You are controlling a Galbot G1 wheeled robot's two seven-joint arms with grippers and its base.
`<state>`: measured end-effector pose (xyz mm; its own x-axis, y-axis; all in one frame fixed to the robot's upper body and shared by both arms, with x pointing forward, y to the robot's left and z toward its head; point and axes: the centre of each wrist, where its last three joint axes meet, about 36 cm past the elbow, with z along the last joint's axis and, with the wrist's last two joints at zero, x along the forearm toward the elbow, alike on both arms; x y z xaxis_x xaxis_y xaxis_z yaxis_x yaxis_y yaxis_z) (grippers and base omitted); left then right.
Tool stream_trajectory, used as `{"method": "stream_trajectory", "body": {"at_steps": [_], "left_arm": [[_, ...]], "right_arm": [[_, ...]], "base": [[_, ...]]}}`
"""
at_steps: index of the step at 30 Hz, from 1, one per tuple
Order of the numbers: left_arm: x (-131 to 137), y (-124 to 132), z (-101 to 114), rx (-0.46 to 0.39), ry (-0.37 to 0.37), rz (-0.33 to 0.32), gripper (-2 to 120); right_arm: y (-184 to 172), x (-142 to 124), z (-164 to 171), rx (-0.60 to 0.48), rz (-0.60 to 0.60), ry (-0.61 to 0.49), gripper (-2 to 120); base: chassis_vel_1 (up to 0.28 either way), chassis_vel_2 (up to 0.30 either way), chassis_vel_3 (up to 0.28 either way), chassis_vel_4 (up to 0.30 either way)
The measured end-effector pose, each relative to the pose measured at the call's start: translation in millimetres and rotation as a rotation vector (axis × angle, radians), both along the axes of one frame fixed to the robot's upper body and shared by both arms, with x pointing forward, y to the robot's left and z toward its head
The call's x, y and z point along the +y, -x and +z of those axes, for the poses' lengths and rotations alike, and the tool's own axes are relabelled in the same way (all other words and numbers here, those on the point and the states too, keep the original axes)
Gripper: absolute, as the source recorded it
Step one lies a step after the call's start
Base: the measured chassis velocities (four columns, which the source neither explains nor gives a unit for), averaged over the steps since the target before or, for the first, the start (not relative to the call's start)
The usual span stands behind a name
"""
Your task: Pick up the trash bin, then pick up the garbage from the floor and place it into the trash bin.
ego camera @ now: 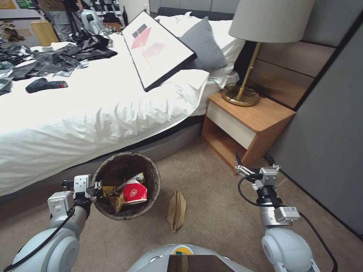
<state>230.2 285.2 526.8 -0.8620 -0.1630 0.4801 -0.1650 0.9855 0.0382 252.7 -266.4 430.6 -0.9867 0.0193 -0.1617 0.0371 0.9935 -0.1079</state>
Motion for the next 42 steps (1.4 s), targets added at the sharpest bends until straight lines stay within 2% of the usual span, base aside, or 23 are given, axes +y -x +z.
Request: {"method": "stream_trajectory", "body": {"at_steps": [24, 42], "left_arm": [[0.3, 2.1, -1.3, 0.011, 0.000, 0.001, 3], [0.3, 2.7, -1.8, 0.016, -0.001, 0.000, 3]], "right_arm": [[4.0, 3.3, -2.9, 0.021, 0.006, -0.008, 100], [5.5, 4.8, -0.6, 0.048, 0.002, -0.011, 100]], "base": [[0.077, 0.078, 0.073, 0.080], [0.009, 0.009, 0.008, 0.007]]}}
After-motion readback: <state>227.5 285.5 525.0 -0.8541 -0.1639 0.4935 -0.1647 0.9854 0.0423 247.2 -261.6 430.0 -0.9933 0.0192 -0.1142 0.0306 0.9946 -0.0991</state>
